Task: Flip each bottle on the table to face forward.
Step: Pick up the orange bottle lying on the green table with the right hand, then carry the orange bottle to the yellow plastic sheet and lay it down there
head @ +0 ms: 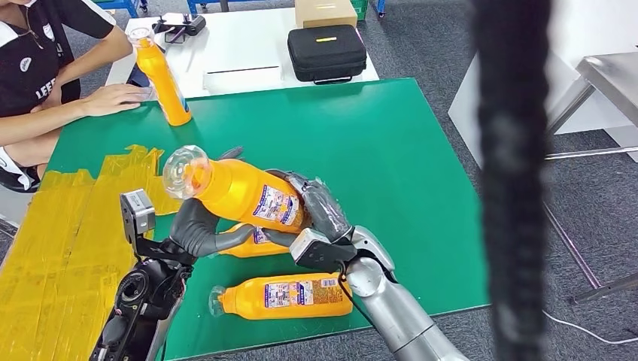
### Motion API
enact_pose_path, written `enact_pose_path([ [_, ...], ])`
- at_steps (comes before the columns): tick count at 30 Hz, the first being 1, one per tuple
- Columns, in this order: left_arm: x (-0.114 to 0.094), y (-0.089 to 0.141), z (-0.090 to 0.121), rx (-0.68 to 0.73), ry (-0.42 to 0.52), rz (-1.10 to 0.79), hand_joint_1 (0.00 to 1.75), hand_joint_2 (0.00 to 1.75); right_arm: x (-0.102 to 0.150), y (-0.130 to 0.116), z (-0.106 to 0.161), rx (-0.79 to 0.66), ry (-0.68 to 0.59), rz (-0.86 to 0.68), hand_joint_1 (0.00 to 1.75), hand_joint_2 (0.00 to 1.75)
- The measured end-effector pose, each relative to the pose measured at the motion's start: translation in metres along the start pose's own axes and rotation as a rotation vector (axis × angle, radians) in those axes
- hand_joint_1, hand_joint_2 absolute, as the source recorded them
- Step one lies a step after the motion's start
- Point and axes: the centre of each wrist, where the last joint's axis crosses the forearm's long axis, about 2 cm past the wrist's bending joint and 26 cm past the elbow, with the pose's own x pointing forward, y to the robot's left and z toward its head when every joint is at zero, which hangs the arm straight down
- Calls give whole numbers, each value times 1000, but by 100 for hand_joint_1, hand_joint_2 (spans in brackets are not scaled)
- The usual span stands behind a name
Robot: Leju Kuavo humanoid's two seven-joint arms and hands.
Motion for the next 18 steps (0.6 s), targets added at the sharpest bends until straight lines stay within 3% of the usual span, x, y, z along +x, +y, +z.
enact_pose_path([
  [18,-5,1,2,27,-5,73,0,175,-1,18,-3,81,11,-6,175,175],
])
